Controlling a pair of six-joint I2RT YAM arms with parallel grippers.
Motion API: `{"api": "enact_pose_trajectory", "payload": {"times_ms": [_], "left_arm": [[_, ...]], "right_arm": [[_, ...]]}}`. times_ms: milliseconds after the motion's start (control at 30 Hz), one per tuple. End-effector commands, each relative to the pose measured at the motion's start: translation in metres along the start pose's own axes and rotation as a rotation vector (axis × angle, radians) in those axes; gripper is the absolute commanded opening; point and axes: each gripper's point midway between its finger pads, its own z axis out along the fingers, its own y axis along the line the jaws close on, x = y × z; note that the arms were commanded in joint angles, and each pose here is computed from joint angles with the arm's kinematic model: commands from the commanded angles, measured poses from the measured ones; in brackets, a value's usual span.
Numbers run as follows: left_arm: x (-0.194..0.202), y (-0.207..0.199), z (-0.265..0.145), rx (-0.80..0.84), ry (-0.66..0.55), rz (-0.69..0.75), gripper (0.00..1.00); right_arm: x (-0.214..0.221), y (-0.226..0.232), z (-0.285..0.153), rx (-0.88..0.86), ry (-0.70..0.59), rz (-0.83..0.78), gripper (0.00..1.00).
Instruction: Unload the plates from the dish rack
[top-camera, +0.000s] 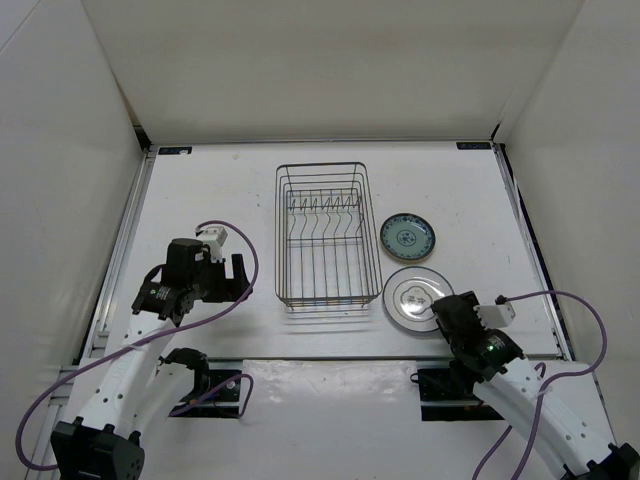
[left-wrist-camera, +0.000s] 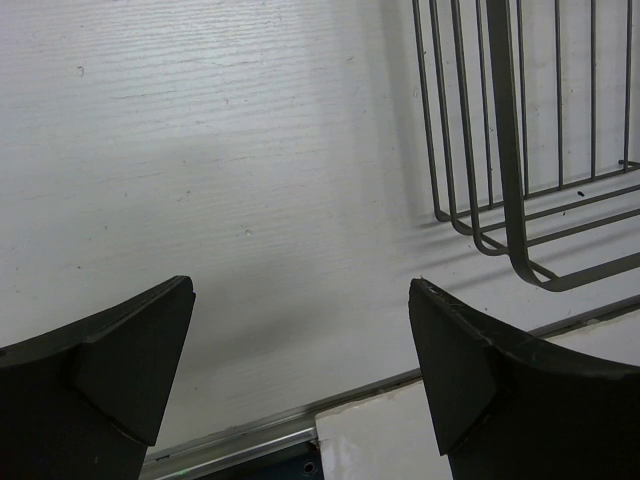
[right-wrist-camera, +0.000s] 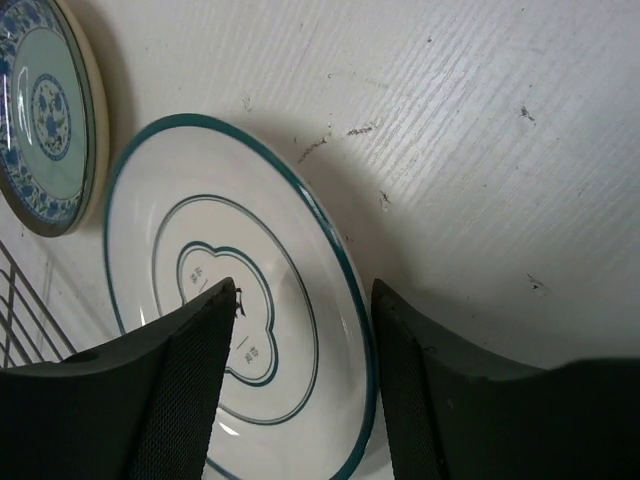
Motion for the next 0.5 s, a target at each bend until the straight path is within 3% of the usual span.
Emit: {"api": "enact_pose_trajectory", "payload": {"times_ms": [0, 200, 367, 467], "left_arm": [[-0.011, -0.004, -0.007, 0.005, -0.041, 0.004, 0.99], [-0.011, -0.003, -0.007, 0.004, -0.039, 0.007, 0.99], [-0.012, -0.003, -0.007, 0.004, -0.043, 0.004, 0.99], [-0.012, -0.003, -0.007, 0.000, -0.045, 0.005, 0.99]], "right_arm": [[0.014, -0.068, -0.008, 0.218, 0.094, -0.199, 0.61], [-0.002, -0.048, -0.024, 0.179, 0.080, -0.235, 0.67], [-0.033, -0.001, -0.047, 0.046, 0.023, -0.303, 0.70], [-0.044, 0.044, -0.062, -0.117, 0.009, -0.443, 0.84]]}}
